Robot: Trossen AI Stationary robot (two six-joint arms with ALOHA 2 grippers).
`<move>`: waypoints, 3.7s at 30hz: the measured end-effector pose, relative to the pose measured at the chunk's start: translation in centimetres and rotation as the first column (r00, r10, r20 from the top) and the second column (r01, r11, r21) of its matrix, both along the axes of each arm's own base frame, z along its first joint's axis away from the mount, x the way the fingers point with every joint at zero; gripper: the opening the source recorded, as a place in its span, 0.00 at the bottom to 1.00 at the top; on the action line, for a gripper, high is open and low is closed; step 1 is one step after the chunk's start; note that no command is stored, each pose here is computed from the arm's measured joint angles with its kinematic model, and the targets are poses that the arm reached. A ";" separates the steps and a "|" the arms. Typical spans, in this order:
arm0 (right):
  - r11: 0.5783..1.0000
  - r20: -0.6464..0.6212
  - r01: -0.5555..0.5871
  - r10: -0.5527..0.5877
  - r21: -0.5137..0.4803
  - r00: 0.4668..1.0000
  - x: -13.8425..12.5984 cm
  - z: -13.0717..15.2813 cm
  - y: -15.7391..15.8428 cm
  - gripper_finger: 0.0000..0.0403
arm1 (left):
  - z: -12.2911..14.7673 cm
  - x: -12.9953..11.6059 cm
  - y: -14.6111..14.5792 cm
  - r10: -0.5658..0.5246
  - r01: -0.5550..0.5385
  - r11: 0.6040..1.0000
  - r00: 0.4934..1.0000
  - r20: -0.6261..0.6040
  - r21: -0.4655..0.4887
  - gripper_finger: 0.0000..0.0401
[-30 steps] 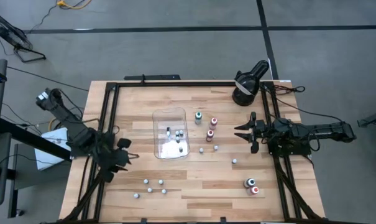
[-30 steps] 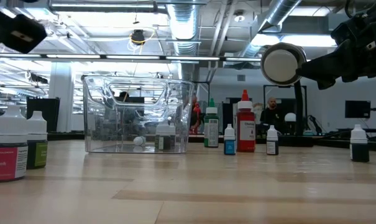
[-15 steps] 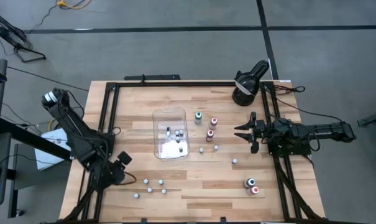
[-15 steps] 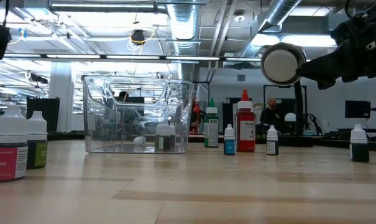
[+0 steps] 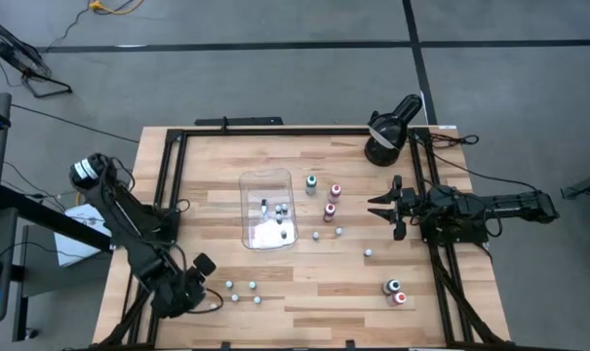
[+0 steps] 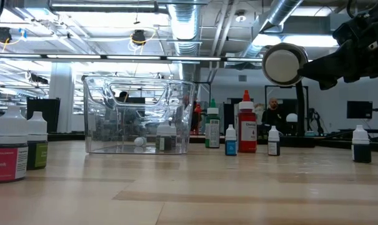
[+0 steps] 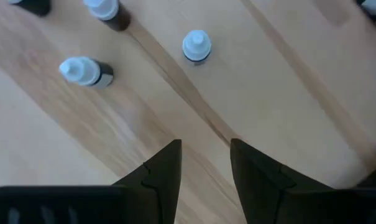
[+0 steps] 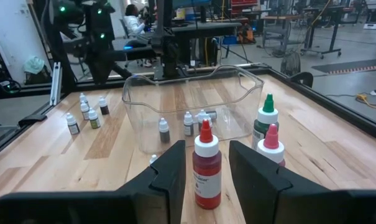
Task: Pick & Place food coloring
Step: Put the small black food coloring bottle into the transparent bin
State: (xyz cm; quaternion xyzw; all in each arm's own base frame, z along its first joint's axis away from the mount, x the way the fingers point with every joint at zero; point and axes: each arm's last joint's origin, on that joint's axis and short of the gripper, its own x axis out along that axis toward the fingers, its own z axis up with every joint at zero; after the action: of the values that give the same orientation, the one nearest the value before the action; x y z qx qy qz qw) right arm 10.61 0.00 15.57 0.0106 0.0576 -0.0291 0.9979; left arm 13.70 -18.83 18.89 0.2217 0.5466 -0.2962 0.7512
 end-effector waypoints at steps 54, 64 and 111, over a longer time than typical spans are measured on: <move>1.000 0.000 0.000 0.000 0.000 1.000 0.0 0.0 0.0 0.28 | -2.1 5.0 -5.1 -0.095 0.087 0.989 0.993 0.065 0.121 0.18; 1.000 0.000 0.000 0.000 0.000 1.000 0.0 0.0 0.0 0.28 | 3.1 3.8 -2.6 -0.018 0.020 1.000 0.997 0.082 -0.024 0.16; 1.000 0.000 0.000 0.000 0.000 1.000 0.0 0.0 0.0 0.28 | 12.8 5.6 16.9 0.851 -0.778 0.515 0.418 0.317 -0.359 0.18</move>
State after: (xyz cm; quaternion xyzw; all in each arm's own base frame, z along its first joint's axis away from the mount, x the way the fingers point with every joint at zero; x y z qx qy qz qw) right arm 10.61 0.00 15.57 0.0106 0.0575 -0.0290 0.9979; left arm 19.30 -1.95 31.73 -0.0689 0.3667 0.1262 0.9192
